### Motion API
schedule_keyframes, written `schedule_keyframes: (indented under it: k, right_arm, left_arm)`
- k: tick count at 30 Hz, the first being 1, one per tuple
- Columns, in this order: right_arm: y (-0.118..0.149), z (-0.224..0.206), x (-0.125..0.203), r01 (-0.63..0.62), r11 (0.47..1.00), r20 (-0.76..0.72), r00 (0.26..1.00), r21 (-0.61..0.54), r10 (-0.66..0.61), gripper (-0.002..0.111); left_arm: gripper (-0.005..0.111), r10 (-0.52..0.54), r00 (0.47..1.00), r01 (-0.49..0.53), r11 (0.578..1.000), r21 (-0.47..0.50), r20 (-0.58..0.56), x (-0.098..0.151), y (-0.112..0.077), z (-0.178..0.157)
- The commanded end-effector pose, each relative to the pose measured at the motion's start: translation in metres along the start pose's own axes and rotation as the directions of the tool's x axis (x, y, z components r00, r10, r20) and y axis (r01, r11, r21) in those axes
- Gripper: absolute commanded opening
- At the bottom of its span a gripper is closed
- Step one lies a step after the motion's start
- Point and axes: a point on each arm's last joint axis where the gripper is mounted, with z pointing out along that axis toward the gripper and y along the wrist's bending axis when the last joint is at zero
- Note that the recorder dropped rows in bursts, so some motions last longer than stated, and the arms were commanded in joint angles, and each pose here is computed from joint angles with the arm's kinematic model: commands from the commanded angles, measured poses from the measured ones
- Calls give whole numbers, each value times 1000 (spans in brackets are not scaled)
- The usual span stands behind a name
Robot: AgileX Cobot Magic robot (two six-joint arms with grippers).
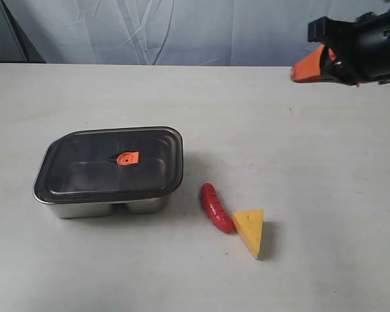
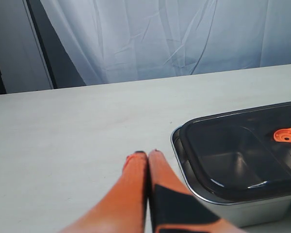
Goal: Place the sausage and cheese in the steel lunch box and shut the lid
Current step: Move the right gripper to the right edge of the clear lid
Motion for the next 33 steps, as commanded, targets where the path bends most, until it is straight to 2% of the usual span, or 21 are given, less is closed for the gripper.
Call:
schedule_keyframes:
  k: [1, 5, 6, 10, 19, 27, 33]
  right_arm:
    - [-15, 42, -2, -63, 971, -157, 987, -231, 26, 14]
    - [-32, 76, 8, -184, 919, -237, 966, -348, 104, 48]
    - [-34, 83, 11, -202, 912, -254, 961, -356, 114, 53]
    - [-35, 117, 27, -232, 892, -324, 941, -389, 103, 50]
    - [-22, 164, 50, -234, 858, -357, 932, -458, 64, 49]
    - [-20, 188, 51, -207, 887, -347, 936, -413, 56, 49]
    - [-22, 199, 57, -240, 883, -366, 927, -404, 84, 49]
  left_arm:
    - [0, 2, 1000, -2, 1000, -3, 1, 1, 0, 0]
    - [0, 2, 1000, -2, 1000, -3, 1, 1, 0, 0]
    - [0, 2, 1000, -2, 1000, -3, 1, 1, 0, 0]
    - [0, 2, 1000, -2, 1000, -3, 1, 1, 0, 0]
    - [0, 2, 1000, -2, 1000, -3, 1, 1, 0, 0]
    - [0, 2, 1000, -2, 1000, -3, 1, 1, 0, 0]
    - [0, 2, 1000, -2, 1000, -3, 1, 1, 0, 0]
